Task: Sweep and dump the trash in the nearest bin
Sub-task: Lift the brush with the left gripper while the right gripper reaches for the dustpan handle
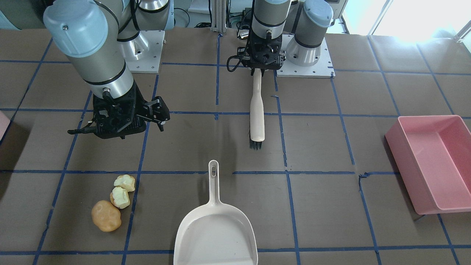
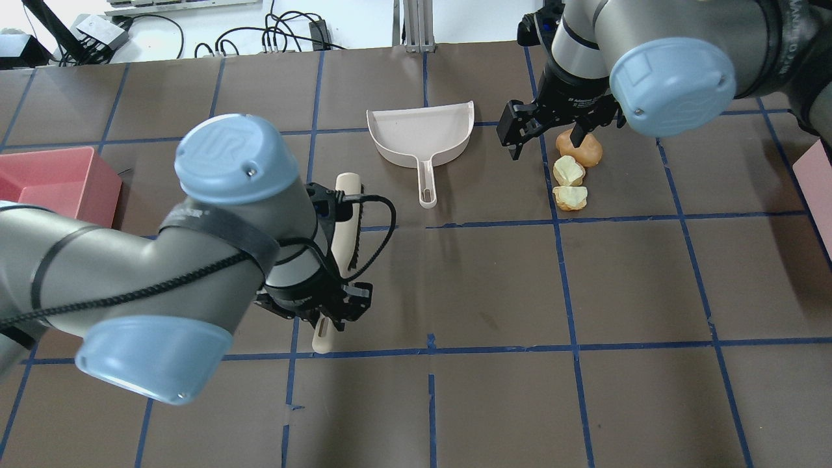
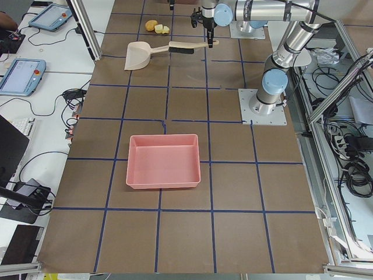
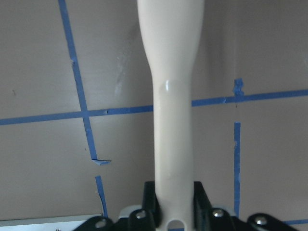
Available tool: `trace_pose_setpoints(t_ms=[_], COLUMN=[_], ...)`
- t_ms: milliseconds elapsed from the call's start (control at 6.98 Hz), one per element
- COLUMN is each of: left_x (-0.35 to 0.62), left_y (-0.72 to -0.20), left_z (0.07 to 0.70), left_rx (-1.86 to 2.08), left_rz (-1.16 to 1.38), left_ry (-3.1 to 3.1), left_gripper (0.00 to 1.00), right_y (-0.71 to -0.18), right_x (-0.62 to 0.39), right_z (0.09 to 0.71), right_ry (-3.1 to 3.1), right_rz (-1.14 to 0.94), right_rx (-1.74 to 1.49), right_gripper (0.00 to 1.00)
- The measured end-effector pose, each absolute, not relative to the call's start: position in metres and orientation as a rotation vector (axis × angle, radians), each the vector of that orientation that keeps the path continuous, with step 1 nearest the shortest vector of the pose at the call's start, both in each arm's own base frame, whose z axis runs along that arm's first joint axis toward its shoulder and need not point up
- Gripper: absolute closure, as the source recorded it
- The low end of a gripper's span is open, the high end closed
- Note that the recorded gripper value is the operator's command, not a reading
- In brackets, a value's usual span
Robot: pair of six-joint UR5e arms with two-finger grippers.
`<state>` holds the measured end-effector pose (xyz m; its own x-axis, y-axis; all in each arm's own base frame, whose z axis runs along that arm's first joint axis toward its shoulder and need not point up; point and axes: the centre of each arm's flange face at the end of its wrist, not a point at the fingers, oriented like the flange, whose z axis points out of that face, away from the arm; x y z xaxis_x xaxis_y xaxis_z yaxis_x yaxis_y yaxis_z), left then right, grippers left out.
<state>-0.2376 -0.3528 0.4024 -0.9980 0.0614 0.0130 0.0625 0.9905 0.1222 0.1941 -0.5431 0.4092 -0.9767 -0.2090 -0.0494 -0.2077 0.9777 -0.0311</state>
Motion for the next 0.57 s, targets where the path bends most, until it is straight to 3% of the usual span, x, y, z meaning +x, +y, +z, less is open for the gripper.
trace_pose_setpoints(t_ms=[573], left_x=[-0.165], left_y=[-0.431], left_z=[0.494], left_rx=[0.007], left_rz=[-0.145], left_ry=[-3.102], left_gripper=[1.00], right_y=[-0.545], right_x=[0.278], right_z=[0.357], right_ry=[3.064], right_rz=[-0.128], right_rx=[-0.360], right_gripper=[0.00])
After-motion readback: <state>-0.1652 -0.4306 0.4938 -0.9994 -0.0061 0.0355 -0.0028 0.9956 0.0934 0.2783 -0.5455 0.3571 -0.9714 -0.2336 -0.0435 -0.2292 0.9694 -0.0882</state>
